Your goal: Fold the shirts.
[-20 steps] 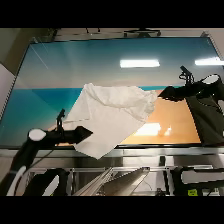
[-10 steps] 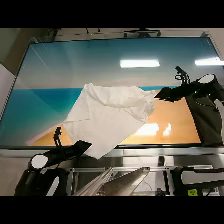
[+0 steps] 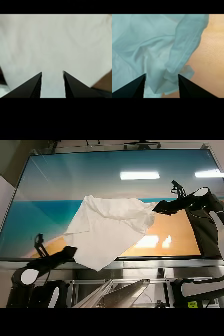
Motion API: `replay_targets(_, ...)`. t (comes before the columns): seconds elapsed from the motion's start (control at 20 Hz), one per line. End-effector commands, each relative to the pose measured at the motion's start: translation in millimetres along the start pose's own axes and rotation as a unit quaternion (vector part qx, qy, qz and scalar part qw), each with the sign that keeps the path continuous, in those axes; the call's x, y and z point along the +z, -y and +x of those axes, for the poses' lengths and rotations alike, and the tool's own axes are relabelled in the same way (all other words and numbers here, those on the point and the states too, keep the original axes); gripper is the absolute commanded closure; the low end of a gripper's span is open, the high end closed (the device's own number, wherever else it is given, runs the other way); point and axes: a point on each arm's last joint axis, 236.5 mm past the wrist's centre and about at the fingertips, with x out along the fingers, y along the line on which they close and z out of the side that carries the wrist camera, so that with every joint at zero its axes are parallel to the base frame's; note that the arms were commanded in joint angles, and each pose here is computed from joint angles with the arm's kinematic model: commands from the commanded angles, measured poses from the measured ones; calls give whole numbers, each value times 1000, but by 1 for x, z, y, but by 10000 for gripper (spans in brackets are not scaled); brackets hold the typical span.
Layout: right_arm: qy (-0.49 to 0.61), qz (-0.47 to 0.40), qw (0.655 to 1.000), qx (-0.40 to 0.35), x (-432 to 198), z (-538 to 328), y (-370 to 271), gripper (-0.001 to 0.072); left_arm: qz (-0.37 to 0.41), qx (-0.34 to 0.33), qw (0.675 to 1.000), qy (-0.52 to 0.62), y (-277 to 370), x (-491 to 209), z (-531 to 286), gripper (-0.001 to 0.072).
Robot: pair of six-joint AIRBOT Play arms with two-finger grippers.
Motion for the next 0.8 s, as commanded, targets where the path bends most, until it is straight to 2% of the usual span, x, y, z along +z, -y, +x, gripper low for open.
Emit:
replay_targets(0.0, 31, 1, 999, -19, 15, 4, 10, 249, 11, 105, 992, 70, -42, 68, -22, 410)
replay_targets(0.3, 37, 27, 999, -15, 20, 22, 23, 250, -1, 63, 998, -14, -55, 117, 29, 410)
replay_targets(0.45, 41, 34, 999, -1, 22, 26, 16, 251, 33, 68, 994, -85, -65, 127, 70, 410)
replay_targets(0.75, 37, 33, 999, 0, 21, 29, 15, 251, 93, 31, 953, -288, -47, 83, 129, 410)
